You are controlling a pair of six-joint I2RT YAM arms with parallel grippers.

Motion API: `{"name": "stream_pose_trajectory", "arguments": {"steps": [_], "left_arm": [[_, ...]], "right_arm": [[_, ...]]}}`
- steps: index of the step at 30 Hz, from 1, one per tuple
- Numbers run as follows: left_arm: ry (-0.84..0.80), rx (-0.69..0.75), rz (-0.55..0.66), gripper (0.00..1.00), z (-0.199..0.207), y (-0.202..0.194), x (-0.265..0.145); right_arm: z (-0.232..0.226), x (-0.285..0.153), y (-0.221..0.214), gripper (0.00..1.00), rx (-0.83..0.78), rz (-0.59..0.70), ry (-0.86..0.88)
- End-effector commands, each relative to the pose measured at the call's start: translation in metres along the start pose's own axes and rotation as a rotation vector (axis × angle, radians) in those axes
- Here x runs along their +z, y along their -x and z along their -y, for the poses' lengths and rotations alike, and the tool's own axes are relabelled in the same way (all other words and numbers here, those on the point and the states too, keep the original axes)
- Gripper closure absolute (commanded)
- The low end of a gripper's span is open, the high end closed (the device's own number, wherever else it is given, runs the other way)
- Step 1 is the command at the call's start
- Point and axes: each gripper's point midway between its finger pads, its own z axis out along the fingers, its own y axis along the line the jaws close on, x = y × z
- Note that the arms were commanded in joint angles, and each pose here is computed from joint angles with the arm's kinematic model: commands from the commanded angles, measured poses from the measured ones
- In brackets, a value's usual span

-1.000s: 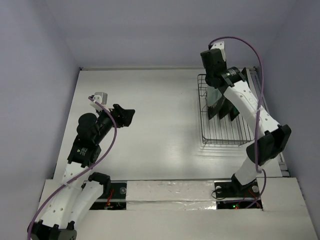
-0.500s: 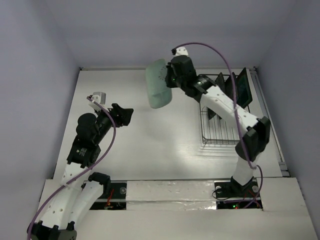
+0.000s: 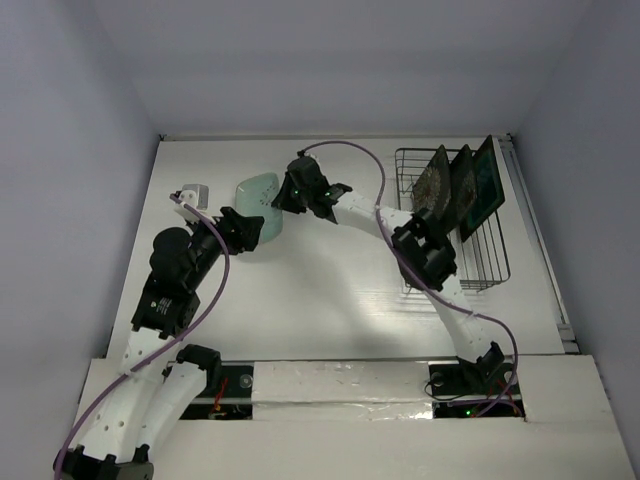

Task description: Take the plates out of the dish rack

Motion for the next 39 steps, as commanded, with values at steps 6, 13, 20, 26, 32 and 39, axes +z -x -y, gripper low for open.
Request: {"name": "stream_pose_trajectory", "arguments": {"steps": [6,13,20,26,32,39], "left_arm": [[-0.046,0.021,0.062,0.36,0.015,0.024,-0.003],[-0.044,0.02,0.054,0.36,0.014,0.022,-0.001],[-0.044,0.021,0.051,0.36,0.014,0.021,0.0],[-0.034,0.024,0.065,0.36,0.013,0.024,-0.002],[-0.03,0.024,0.072,0.36,0.012,0.026,-0.003],[-0.028,0.025,0.068,0.43,0.012,0.025,-0.003]], "right_arm": [[-0.114,-0.003,0.01,0.97,0.168,0.053,0.348],[-0.102,0.013,-0.023,0.69,0.195,-0.008,0.33],[-0.083,0.008,-0.032,0.37,0.169,-0.007,0.281],[-0.07,-0.012,-0.024,0.18,0.105,0.048,0.231],[-0.076,-0.052,0.005,0.12,-0.005,0.143,0.203],[-0.063,-0.113,0.048,1.0,-0.17,0.28,0.099]]}}
